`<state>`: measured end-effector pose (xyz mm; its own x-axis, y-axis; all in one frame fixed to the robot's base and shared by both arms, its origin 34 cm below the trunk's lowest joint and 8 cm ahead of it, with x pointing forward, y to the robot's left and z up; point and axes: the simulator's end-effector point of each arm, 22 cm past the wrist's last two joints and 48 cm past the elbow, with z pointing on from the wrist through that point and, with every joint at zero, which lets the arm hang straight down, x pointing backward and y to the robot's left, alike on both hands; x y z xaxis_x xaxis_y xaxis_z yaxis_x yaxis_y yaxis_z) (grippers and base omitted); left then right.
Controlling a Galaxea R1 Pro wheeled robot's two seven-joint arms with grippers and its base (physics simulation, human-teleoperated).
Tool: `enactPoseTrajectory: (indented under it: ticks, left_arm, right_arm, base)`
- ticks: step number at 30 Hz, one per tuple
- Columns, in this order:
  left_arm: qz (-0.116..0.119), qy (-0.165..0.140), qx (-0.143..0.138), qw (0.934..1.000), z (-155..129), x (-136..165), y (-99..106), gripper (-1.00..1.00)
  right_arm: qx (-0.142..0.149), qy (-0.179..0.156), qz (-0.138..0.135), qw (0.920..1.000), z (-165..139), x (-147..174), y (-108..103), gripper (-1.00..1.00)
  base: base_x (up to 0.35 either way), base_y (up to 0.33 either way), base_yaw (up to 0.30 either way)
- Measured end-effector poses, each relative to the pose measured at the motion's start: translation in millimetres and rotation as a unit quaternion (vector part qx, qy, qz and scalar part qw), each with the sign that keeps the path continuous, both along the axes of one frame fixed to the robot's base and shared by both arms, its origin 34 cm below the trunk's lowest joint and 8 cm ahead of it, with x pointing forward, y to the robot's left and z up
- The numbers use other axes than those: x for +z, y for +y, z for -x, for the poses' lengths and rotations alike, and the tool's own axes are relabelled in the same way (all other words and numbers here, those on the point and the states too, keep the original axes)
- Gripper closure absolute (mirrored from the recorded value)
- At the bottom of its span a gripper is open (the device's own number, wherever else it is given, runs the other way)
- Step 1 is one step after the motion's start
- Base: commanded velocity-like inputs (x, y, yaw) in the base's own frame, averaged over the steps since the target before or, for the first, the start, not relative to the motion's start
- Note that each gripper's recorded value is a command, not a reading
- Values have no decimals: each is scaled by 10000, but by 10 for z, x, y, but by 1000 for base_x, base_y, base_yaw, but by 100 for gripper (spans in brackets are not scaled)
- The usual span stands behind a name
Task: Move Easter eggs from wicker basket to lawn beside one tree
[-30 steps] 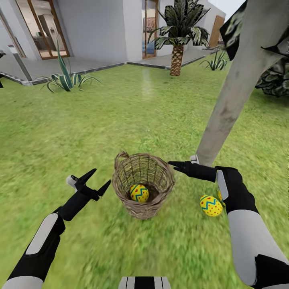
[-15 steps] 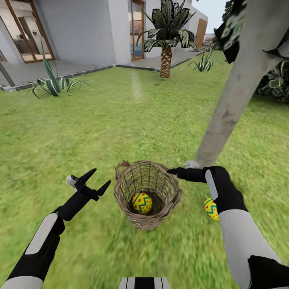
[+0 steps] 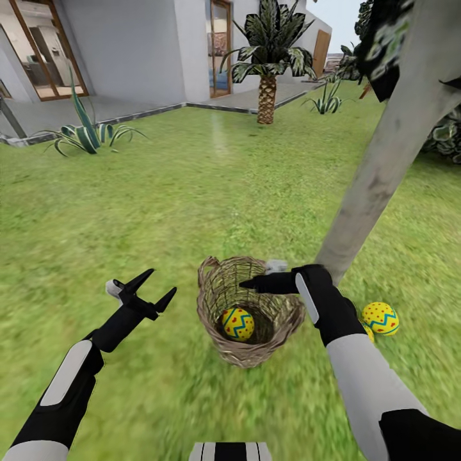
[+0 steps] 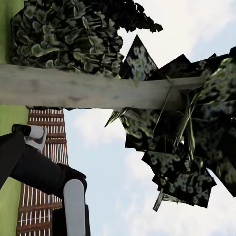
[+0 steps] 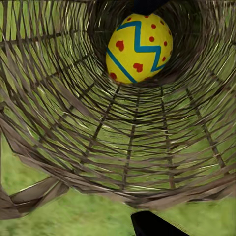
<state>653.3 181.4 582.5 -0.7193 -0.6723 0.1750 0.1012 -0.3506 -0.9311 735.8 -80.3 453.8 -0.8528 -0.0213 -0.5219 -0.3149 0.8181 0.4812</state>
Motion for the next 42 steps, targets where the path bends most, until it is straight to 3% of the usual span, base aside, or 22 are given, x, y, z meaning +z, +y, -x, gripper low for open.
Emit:
enactPoseTrajectory:
  ticks: [4, 10, 14, 19, 23, 32, 42]
  left_arm:
    - [-9, 2, -2, 10000, 1, -4, -1, -100]
    - [-13, -5, -1, 10000, 0, 0, -2, -100]
    - [-15, -7, 2, 10000, -1, 1, -1, -100]
    - [-2, -13, -4, 10000, 1, 7, -4, -100]
    - [9, -4, -10, 10000, 4, 2, -14, -100]
    - [-3, 137, -10, 9999, -20, -179, -13, -100]
    - [8, 229, -7, 9997, -26, -274, -10, -100]
  right_arm:
    - [-109, 9, 204, 9997, -22, -58, -58, -100]
    - [-616, -26, 1024, 9928, -137, -197, -406, -100]
    - [-631, 70, 1131, 9916, -102, -260, -345, -100]
    - [-965, 239, 1967, 9754, -54, -448, -420, -100]
    - [-715, 473, 2368, 9678, 94, -693, -363, -100]
    - [-582, 668, 2521, 9636, 157, -963, -357, -100]
    - [-602, 589, 2486, 9649, 99, -951, -342, -100]
  base:
    - [0, 65, 0]
    - [0, 6, 0]
    - [0, 0, 0]
    - [0, 0, 0]
    - [0, 0, 0]
    - [0, 0, 0]
    - [3, 0, 0]
